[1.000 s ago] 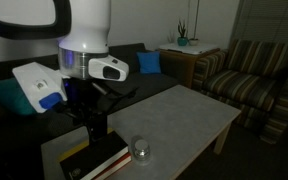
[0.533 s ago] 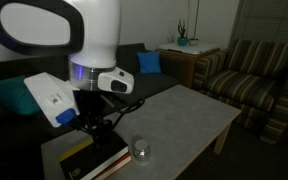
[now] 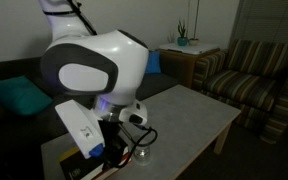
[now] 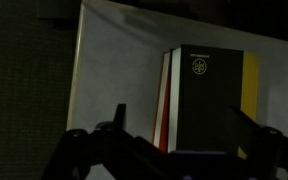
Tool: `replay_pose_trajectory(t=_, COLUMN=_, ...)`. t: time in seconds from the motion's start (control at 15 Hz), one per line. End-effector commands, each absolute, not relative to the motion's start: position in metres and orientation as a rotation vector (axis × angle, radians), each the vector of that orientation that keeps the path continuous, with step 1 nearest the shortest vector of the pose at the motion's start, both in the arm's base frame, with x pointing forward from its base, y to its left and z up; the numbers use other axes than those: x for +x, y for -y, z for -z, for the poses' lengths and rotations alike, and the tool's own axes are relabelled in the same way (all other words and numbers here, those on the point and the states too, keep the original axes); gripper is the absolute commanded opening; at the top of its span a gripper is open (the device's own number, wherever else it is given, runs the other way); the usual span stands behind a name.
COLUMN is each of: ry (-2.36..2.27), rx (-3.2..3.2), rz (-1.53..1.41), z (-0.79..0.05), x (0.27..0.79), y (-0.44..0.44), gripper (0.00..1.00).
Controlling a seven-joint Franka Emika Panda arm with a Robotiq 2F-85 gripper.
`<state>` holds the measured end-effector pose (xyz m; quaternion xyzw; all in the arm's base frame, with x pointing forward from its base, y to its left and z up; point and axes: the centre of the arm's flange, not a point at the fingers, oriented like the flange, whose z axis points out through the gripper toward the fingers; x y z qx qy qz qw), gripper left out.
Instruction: Open the front cover of the black book
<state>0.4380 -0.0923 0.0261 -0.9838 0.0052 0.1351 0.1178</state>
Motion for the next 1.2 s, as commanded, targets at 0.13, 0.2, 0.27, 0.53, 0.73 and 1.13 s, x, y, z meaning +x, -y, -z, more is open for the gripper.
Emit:
replay_pose_trajectory(t=0.13, ry=-0.016, rx=-2.866, rz=-0.404, z=-0.018, x=0.441, y=0.093, gripper=1.00)
replay_pose_trajectory(t=0.2, ry=-0.023, rx=-2.885, rz=-0.403, z=-0.020, x=0.442, y=0.093, gripper=1.00)
replay_pose_trajectory(t=0.27, ry=-0.013, rx=-2.891, rz=-0.408, z=-0.018, x=0.446, y=0.092, gripper=1.00)
replay_pose_trajectory(t=0.53, ry=0.005, rx=-2.925, rz=-0.437, z=0.004, x=0.463, y=0.095, gripper=1.00)
replay_pose_trajectory(t=0.73, ry=-0.022, rx=-2.946, rz=-0.395, z=0.027, x=0.478, y=0.100, gripper=1.00)
replay_pose_trajectory(t=1.13, ry=-0.106, rx=-2.931, rz=-0.429, z=0.074, x=0.500, y=0.105, gripper=1.00)
